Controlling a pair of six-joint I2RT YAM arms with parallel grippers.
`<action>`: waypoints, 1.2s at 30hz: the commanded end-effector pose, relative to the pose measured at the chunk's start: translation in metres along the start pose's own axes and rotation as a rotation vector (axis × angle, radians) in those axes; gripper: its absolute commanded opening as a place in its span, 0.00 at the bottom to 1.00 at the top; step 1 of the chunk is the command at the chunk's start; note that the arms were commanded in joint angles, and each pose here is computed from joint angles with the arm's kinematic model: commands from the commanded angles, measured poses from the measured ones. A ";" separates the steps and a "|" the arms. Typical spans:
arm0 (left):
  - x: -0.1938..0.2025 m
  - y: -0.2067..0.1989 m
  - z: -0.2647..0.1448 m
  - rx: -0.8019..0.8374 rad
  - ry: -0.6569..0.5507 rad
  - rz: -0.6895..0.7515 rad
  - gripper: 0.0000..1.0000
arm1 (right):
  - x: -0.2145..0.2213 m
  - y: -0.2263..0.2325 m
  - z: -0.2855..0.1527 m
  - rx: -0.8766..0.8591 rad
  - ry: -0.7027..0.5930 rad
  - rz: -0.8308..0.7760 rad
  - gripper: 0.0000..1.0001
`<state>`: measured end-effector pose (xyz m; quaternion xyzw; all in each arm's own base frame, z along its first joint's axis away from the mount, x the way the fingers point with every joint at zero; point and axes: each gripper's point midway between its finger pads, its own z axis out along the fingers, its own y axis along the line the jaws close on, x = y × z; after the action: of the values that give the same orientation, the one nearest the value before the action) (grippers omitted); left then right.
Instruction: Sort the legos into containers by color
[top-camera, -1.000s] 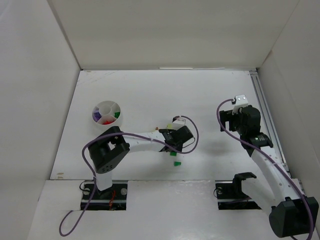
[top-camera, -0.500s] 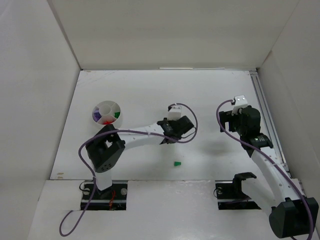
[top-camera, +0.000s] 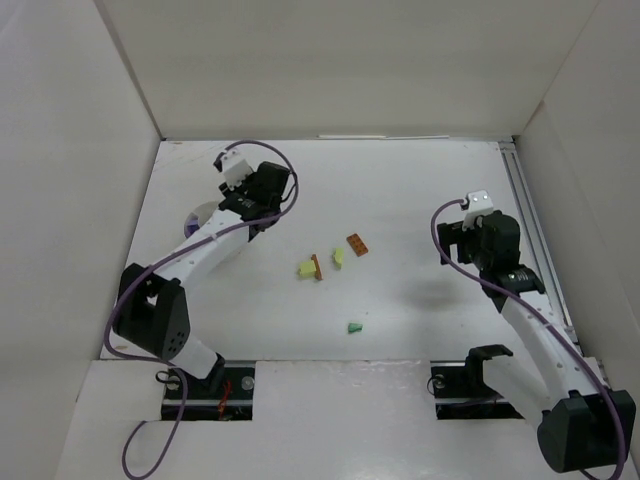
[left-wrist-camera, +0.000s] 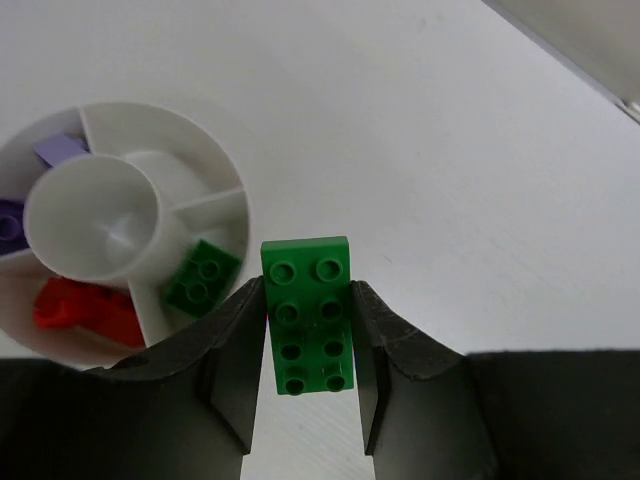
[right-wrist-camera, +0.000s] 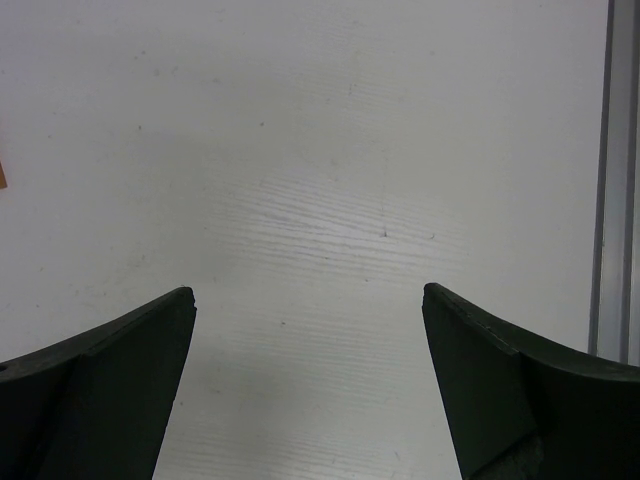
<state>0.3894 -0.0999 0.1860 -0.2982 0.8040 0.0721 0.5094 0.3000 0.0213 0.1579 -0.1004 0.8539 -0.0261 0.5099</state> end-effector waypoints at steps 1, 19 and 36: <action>-0.026 0.029 0.018 -0.082 -0.077 -0.040 0.21 | -0.021 -0.007 0.003 0.020 -0.057 -0.009 1.00; -0.016 0.076 0.051 -0.292 -0.141 0.099 0.21 | -0.013 -0.009 0.011 0.031 -0.007 -0.020 1.00; -0.009 0.074 0.052 -0.323 -0.133 0.146 0.29 | -0.015 -0.009 0.010 0.033 -0.016 -0.020 1.00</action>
<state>0.3933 -0.0186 0.1426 -0.3048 0.7783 0.2419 0.4928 0.3032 0.0192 0.1377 -0.1106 0.8709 -0.0352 0.4775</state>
